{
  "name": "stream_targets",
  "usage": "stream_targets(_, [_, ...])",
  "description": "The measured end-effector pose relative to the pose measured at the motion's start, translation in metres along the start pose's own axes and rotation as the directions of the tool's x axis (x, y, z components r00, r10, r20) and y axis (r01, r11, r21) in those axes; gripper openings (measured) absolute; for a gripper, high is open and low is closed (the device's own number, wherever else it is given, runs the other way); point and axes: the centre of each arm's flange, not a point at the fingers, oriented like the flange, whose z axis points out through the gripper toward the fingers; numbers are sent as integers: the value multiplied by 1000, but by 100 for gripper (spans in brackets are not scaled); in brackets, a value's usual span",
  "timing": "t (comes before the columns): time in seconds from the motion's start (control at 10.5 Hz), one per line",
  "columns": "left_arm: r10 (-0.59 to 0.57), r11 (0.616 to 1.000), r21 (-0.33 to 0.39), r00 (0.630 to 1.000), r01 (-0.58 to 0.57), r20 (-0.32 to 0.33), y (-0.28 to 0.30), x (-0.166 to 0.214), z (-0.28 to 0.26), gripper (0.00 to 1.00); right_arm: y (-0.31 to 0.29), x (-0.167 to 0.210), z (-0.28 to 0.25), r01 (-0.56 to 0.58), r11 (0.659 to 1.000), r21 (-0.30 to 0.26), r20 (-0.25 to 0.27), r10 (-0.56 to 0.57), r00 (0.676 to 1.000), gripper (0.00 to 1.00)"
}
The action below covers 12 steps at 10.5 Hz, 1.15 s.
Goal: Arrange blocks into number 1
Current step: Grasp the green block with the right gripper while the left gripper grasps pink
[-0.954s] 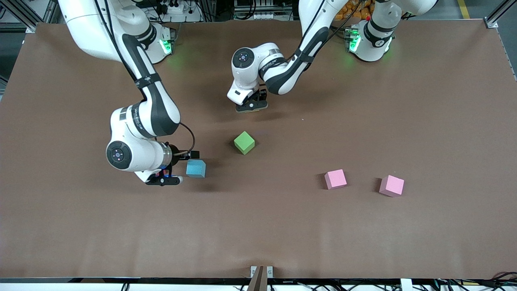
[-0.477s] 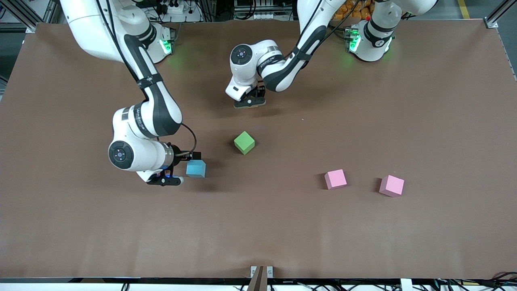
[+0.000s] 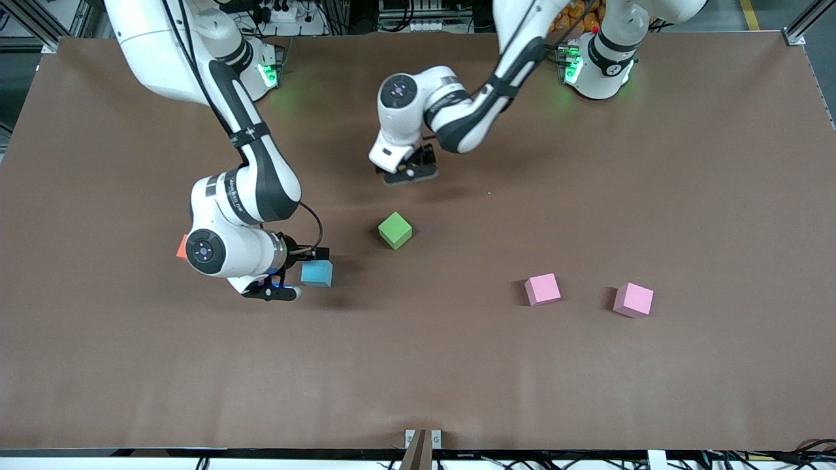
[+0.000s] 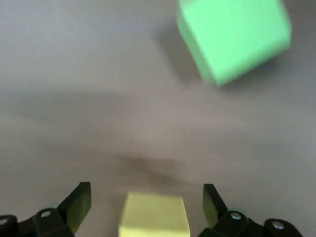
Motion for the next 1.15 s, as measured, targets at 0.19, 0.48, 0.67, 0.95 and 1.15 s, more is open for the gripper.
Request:
stream_targets(0.19, [-77, 997, 14, 993, 78, -89, -43, 100, -30, 100, -2, 0, 0, -40, 999, 23, 2, 40, 999, 100])
stream_targets(0.48, [-120, 992, 16, 986, 123, -119, -106, 209, -38, 100, -41, -10, 8, -198, 979, 44, -43, 200, 979, 100])
stream_targets(0.67, [-109, 993, 27, 988, 113, -113, -123, 232, -33, 100, -91, -30, 27, -318, 946, 59, -79, 322, 944, 100])
stream_targets(0.95, [-54, 997, 48, 993, 59, -101, -178, 287, -32, 100, -136, -55, 63, -483, 874, 54, -80, 486, 870, 100])
stream_targets(1.15, [-30, 998, 45, 994, 35, -102, -200, 312, -34, 100, -145, -62, 70, -567, 821, 61, -56, 570, 819, 100])
